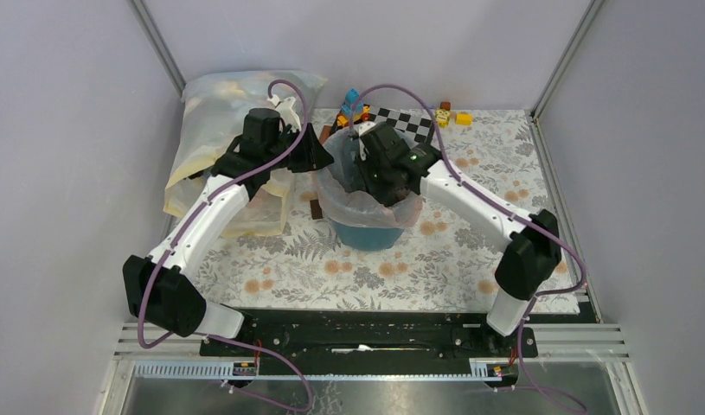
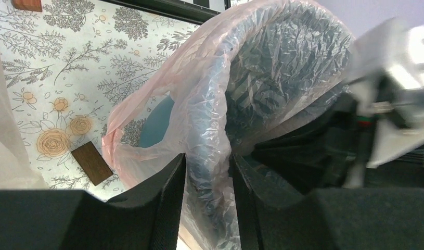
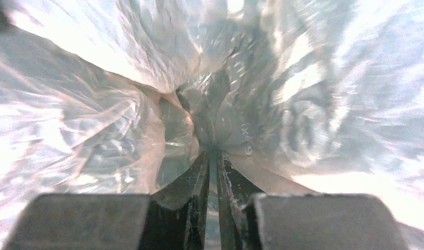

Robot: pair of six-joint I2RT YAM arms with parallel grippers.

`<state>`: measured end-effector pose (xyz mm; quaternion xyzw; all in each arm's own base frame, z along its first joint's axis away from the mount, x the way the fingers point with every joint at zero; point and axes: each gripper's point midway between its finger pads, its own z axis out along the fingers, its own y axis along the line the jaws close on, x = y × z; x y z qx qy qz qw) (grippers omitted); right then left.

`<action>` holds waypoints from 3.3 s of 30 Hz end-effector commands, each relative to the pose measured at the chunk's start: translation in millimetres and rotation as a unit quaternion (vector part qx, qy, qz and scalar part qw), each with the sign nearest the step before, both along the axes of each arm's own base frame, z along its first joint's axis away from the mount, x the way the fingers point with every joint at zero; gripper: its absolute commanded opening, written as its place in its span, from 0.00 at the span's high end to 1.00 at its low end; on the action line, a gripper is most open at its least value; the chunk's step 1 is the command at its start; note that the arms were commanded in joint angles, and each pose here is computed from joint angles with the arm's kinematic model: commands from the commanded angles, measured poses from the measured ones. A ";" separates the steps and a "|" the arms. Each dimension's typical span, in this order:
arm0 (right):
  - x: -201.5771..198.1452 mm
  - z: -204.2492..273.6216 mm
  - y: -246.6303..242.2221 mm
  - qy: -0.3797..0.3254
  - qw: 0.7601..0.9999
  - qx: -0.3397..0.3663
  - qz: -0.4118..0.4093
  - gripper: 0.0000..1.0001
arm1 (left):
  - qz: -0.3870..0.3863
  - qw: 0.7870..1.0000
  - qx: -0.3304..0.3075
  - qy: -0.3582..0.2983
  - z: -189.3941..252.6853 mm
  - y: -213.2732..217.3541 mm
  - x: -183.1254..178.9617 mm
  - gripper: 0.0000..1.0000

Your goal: Put the trash bags into the trash bin

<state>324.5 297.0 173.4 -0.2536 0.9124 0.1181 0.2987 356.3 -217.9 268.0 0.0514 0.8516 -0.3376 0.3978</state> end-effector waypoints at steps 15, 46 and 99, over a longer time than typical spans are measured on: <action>13.9 162.1 -86.5 -0.207 0.969 -0.011 -0.134 0.21 | 0.035 0.994 0.010 -0.100 82.9 23.4 -15.3 0.16; 51.5 76.5 -110.7 -0.072 0.983 0.023 -0.167 0.84 | 0.126 0.981 -0.007 -0.144 45.8 69.0 -60.5 0.01; -4.8 125.8 -195.9 -0.336 0.895 0.193 -0.221 0.00 | 0.065 0.987 -0.092 -0.118 -22.8 37.1 -74.2 0.01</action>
